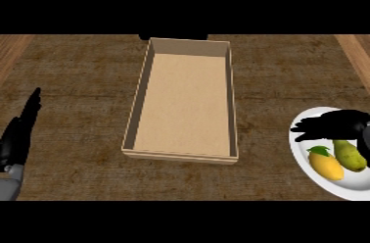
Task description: Pick the pear from the plate and place it in the cardboard box
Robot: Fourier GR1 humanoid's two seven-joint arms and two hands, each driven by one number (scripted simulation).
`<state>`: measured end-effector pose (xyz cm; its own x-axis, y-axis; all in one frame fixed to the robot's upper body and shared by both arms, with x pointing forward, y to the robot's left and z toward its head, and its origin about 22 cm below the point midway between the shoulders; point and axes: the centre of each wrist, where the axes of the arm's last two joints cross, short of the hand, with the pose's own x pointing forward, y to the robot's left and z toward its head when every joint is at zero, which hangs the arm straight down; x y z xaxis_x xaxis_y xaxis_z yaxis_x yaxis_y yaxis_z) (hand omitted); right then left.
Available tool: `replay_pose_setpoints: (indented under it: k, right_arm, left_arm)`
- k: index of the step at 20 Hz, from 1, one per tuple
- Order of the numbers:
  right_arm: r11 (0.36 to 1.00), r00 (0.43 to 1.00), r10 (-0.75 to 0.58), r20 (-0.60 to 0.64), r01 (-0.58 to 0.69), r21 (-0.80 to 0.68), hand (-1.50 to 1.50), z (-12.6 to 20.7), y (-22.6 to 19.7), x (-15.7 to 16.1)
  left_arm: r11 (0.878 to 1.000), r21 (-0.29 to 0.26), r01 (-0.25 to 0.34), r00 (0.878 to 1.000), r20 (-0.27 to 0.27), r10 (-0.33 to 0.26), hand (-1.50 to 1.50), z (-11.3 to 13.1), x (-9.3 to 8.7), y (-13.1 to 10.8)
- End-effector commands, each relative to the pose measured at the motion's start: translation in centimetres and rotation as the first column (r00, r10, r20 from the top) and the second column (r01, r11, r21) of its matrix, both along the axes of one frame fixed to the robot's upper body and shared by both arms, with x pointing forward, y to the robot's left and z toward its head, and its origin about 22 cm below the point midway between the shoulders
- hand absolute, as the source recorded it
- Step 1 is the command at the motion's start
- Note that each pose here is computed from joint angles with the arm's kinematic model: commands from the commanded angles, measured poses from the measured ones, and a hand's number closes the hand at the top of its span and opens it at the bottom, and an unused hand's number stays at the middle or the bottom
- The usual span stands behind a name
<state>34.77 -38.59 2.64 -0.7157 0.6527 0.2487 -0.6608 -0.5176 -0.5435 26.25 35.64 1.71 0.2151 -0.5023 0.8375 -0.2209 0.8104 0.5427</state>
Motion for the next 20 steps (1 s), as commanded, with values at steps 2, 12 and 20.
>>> replay_pose_setpoints:
  k: [2,12,20]
  right_arm:
    - [0.992,0.999,0.031,0.013,-0.032,0.126,1.50,-3.3,1.4,-1.7]
    - [0.933,0.950,-0.146,0.277,0.039,0.359,1.50,1.8,5.1,4.7]
    - [0.807,0.741,-0.428,0.517,0.056,0.588,1.50,7.3,6.0,8.8]
  left_arm:
    - [1.000,-0.001,-0.003,1.000,0.010,0.003,0.00,0.9,-0.3,0.3]
    - [1.000,-0.017,0.024,1.000,0.006,-0.024,0.00,-0.4,0.5,-0.5]
    - [0.998,0.004,0.059,0.998,0.034,-0.060,0.00,1.2,2.1,-2.1]
